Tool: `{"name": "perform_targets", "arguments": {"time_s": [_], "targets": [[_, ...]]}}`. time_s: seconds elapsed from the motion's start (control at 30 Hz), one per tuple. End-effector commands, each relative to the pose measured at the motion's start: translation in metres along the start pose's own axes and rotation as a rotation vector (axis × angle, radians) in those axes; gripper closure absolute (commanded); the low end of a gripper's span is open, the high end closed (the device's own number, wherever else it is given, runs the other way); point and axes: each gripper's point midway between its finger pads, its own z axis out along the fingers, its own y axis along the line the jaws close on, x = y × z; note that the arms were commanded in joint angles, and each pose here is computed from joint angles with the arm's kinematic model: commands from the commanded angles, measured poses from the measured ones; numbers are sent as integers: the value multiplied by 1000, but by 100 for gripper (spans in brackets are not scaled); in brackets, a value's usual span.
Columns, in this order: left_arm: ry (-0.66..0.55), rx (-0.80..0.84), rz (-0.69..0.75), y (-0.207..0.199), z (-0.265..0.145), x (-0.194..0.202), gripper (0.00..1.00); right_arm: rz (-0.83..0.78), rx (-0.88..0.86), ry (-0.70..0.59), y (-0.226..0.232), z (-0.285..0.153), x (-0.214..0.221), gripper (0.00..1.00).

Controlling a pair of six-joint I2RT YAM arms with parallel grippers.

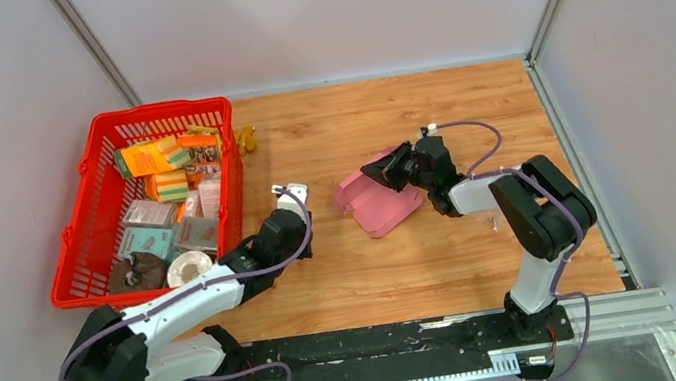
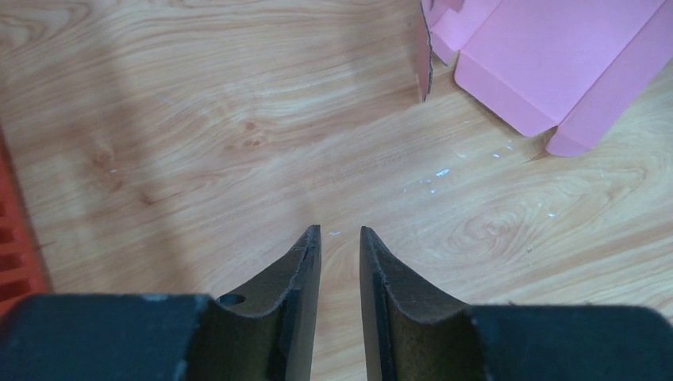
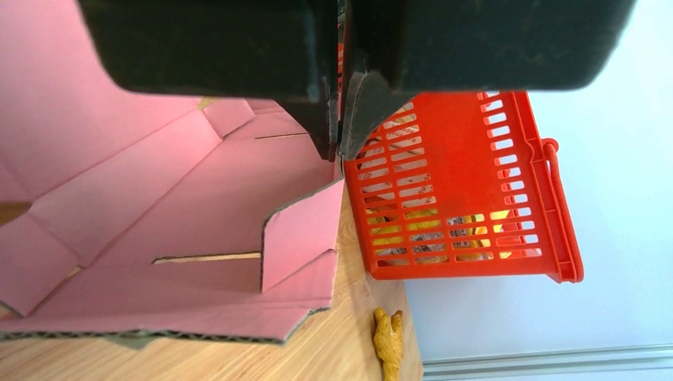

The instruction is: Fold the paper box

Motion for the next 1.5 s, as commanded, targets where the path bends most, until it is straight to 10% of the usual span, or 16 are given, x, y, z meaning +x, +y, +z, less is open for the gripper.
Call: {"name": "perform_targets", "arguments": {"time_s": [0.0, 0.37, 1.47], "targets": [[-72, 86, -32, -28, 15, -35, 68, -55, -154, 81, 16, 1, 5, 100], [-89, 77, 11, -48, 58, -63, 56, -118, -98, 62, -5, 1, 3, 100], [-37, 154, -59, -96, 114, -85, 72, -17, -141, 83, -15, 1, 9, 100]]}}
